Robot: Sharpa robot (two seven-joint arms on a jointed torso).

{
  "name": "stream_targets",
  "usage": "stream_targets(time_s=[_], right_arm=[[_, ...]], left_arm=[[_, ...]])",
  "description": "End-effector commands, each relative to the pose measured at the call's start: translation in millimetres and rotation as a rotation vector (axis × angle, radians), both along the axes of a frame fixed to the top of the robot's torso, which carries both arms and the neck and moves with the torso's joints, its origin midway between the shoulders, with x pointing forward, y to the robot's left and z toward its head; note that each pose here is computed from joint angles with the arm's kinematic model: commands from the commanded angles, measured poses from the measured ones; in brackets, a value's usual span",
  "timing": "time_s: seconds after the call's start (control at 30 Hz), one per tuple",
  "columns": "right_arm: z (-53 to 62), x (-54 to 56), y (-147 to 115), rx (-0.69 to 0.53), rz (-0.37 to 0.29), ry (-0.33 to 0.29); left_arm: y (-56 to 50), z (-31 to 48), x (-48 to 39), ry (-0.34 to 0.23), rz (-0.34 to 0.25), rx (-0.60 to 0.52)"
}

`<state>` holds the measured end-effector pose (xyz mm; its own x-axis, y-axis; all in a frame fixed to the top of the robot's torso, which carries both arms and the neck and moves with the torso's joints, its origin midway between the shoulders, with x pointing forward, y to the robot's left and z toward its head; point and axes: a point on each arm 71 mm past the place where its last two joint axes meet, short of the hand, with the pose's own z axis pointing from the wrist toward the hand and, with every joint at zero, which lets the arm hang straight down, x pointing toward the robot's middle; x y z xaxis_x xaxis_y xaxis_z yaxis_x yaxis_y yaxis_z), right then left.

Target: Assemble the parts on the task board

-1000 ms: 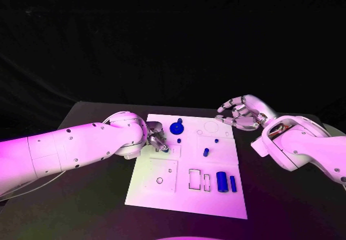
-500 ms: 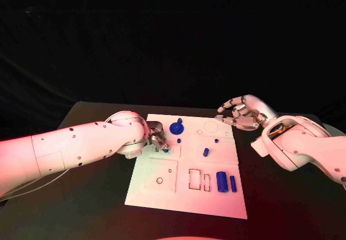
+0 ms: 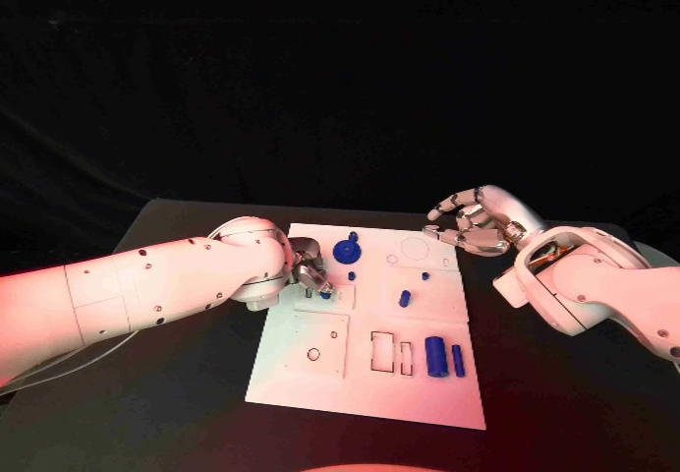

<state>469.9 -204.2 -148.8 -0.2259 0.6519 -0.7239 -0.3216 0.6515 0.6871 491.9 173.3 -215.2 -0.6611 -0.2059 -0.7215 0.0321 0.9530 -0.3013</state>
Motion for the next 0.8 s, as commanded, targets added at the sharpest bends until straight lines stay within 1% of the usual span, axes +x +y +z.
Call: stream_targets(time_s=[0.03, 0.4, 0.8], right_arm=[[0.4, -0.8, 1.0, -0.001, 0.01, -0.006], [0.3, -0.4, -0.7, -0.002, 0.005, -0.007], [0.2, 0.3, -3.2, -0.003, -0.003, -0.007]], left_arm=[[-2.5, -5.4, -3.8, 0.045, -0.018, 0.018], [-0.7, -5.5, -3.5, 0.044, -0.011, 0.029], [1.5, -3.8, -2.1, 0.017, 0.012, 0.015]])
